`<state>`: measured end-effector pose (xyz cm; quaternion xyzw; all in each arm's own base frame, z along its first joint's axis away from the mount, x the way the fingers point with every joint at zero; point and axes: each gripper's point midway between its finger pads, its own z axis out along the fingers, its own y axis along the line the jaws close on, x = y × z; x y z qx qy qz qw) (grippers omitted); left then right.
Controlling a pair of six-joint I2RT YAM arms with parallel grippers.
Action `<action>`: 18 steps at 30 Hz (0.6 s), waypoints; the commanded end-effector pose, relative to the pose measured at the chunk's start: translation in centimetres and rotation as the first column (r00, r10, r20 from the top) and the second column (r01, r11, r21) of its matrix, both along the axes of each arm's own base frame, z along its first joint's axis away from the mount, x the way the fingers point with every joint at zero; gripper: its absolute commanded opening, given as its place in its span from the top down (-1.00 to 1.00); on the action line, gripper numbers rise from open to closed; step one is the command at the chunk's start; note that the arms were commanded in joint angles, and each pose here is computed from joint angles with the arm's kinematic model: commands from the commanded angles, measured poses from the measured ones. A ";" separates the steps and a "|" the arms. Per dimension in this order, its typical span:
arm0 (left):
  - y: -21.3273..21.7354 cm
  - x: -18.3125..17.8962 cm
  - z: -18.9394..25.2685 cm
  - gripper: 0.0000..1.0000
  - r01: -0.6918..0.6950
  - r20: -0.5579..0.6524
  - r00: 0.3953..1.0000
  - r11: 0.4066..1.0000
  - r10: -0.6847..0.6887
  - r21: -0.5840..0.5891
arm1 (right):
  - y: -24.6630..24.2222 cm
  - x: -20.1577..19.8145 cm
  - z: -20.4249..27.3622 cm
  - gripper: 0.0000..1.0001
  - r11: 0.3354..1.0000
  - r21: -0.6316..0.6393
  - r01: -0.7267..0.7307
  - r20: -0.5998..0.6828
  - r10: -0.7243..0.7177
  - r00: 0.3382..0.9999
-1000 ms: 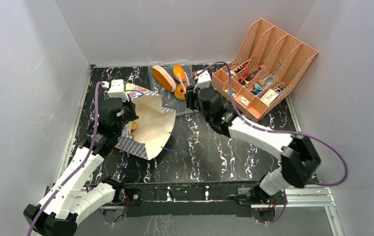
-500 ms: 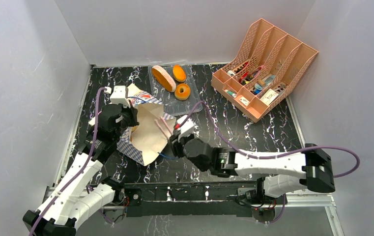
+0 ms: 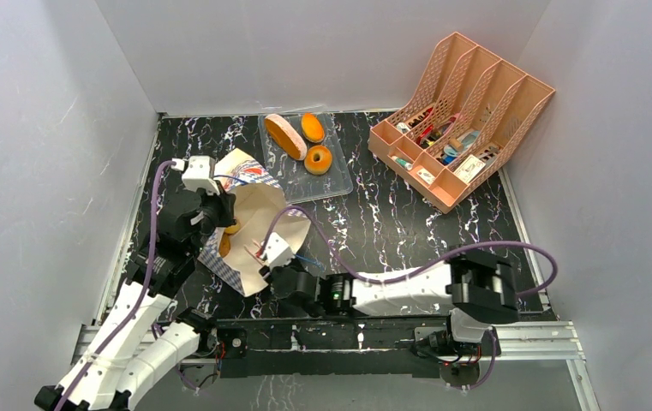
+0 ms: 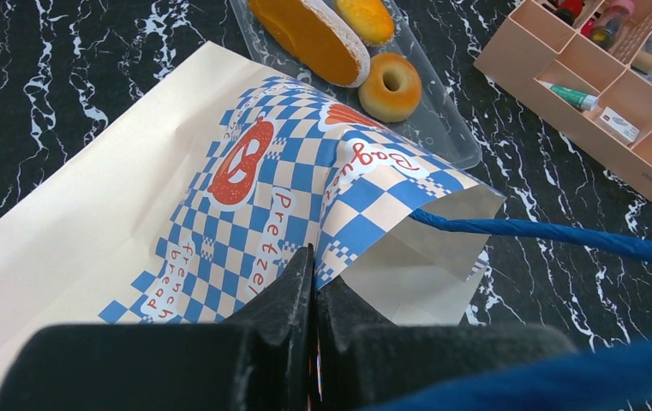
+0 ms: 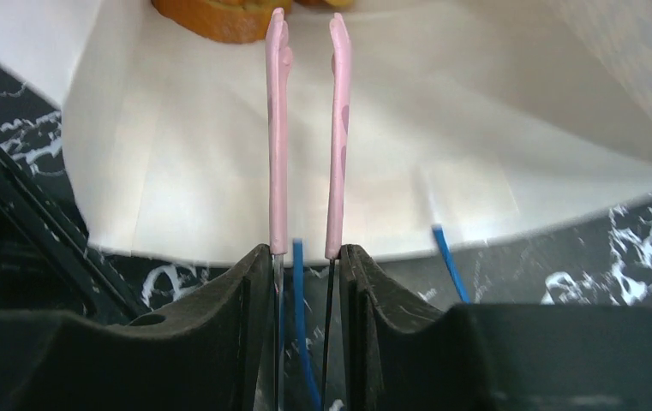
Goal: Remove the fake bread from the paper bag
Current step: Take out the fake bread from the paper bag.
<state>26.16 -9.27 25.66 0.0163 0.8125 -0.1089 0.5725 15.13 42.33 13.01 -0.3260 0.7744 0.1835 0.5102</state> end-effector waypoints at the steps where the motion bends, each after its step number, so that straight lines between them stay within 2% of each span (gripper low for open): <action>1: 0.0 -0.9 1.0 1.00 0.019 0.015 1.000 0.999 -0.019 -0.030 | 5.3 0.8 3.4 0.39 0.994 0.104 -0.026 0.043 0.021 0.999; 18: 0.2 -2.0 2.1 1.00 0.032 0.036 0.999 0.998 -0.030 -0.048 | 8.6 5.5 -0.3 0.39 0.998 -0.003 -0.058 0.006 0.058 0.998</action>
